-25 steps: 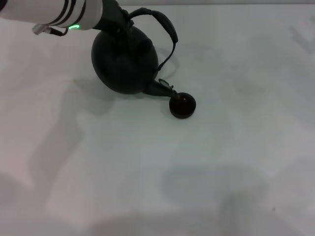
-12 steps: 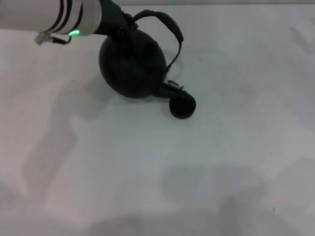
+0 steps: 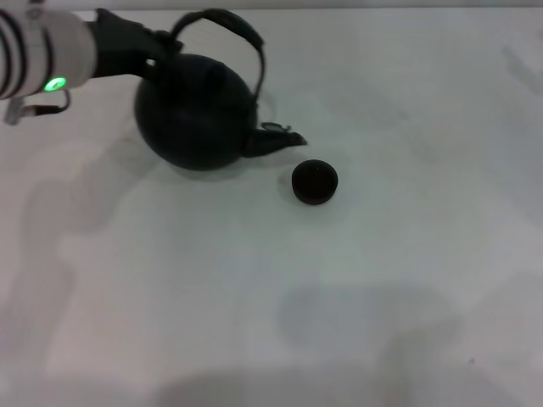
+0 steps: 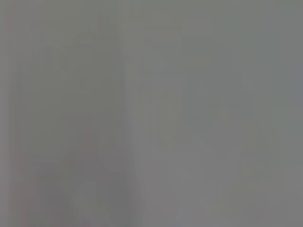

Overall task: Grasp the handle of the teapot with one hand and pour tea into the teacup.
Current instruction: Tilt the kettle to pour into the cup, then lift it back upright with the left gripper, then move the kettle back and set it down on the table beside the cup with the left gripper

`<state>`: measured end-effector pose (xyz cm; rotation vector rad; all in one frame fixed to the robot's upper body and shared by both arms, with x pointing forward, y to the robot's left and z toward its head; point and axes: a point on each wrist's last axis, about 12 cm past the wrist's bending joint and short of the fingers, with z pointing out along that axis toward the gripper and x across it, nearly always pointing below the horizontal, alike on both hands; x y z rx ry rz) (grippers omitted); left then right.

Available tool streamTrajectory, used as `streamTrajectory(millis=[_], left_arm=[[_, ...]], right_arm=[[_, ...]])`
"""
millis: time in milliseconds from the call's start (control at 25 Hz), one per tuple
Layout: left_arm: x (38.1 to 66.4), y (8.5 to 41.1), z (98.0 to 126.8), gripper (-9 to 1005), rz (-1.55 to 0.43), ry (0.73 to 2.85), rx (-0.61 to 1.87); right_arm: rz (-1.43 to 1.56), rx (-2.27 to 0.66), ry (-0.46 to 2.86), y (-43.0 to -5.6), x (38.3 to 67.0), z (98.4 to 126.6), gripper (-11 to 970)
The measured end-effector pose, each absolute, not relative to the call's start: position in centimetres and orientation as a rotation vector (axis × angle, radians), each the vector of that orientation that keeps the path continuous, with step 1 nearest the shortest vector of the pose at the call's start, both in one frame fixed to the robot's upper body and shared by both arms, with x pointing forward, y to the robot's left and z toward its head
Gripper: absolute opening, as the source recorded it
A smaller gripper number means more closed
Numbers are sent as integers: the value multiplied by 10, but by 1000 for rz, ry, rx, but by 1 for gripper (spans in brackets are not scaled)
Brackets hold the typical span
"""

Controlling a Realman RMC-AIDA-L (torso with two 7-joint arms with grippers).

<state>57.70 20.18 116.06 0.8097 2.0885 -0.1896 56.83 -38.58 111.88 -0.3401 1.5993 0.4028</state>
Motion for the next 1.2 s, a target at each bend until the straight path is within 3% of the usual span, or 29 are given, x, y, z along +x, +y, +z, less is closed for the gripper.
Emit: streamTrajectory(millis=[440, 720, 1200], left_arm=[[559, 242, 1147, 139, -427, 1863, 679], [547, 283, 1124, 139, -609, 1742, 604], [527, 316, 1076, 139, -568, 1704, 582]], right_arm=[[421, -348, 1612, -382, 570, 1118, 784], [439, -351, 1619, -380, 570, 1118, 784], [463, -371, 1633, -375, 570, 1117, 784]])
